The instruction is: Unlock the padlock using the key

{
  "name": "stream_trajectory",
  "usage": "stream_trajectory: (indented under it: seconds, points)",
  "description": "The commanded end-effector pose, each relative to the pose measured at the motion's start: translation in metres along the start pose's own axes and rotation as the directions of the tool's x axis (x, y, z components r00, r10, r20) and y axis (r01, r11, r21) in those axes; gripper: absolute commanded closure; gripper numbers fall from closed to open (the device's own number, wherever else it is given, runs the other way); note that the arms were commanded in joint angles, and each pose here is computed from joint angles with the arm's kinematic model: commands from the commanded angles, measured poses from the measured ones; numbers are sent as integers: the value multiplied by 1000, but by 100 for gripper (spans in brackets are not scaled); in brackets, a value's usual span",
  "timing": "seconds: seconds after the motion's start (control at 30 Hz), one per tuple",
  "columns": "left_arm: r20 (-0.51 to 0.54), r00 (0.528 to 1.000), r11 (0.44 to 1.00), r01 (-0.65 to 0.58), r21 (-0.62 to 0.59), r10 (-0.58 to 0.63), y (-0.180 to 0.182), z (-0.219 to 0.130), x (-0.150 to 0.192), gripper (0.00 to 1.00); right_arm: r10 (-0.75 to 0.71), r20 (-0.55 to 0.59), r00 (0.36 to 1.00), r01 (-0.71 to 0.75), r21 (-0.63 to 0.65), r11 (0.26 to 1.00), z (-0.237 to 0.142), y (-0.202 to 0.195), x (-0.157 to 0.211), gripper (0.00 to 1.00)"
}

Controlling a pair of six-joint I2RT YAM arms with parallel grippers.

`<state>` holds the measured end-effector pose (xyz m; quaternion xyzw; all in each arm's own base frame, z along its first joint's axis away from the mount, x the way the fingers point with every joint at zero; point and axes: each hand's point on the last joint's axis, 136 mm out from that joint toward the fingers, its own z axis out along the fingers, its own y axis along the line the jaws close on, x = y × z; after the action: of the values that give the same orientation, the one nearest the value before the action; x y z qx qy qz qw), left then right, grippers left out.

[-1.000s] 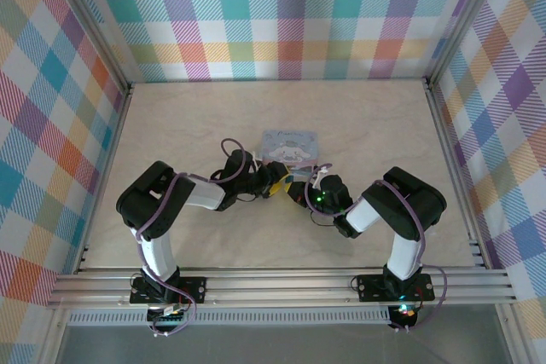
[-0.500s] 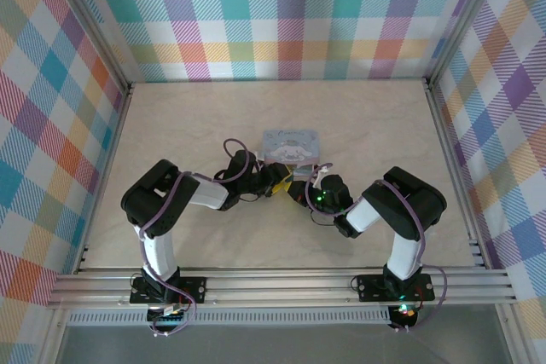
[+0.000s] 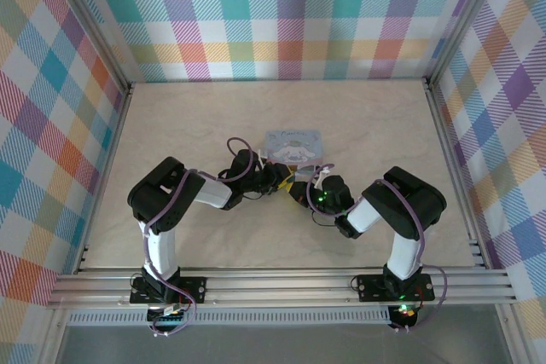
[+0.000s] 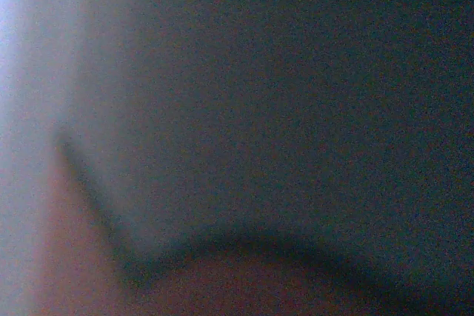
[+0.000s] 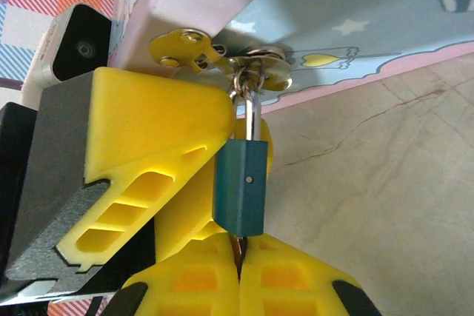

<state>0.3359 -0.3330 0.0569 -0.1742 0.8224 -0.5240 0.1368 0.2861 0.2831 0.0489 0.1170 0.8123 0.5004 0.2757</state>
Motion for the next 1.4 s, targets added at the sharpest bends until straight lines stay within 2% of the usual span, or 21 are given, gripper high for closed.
stream_trajectory:
  seconds: [0.0,0.23,0.53,0.67,0.8,0.9,1.0,1.07,1.2,1.3,1.37]
  points:
    - [-18,1000,1000,-15,22,16,-7,6,6,80,-7,29,1000,9,-83,997,-2,19,-9,95]
    - [-16,1000,1000,-19,23,20,-9,5,6,94,-3,40,999,6,-77,997,-6,16,-11,82]
    - [-8,1000,1000,-8,6,8,-11,3,4,96,-14,77,997,15,-13,1000,-21,2,-15,60]
    - [-10,1000,1000,0,4,0,-12,3,4,96,-41,77,996,38,46,998,-28,-8,-16,53]
    - [-13,1000,1000,6,1,-6,-12,3,4,96,-142,77,987,133,111,985,-37,-11,-20,52]
    - [-14,1000,1000,11,-2,-11,-12,3,4,96,-316,52,947,300,198,933,-50,-7,-28,51]
    - [-16,1000,1000,14,-5,-14,-12,3,4,96,-557,-11,831,536,286,794,-66,6,-38,48]
    - [-17,1000,1000,16,-5,-16,-12,3,4,96,-690,-31,723,667,289,686,-74,21,-44,46]
    - [-20,1000,1000,22,-2,-22,-14,3,4,96,-844,-106,525,836,250,489,-68,42,-37,44]
    - [-20,999,1000,29,-4,-29,-13,3,5,96,-923,-169,347,923,235,304,-55,55,-29,44]
    - [-22,999,999,35,-5,-35,-13,3,5,96,-961,-200,193,962,231,145,-48,61,-26,44]
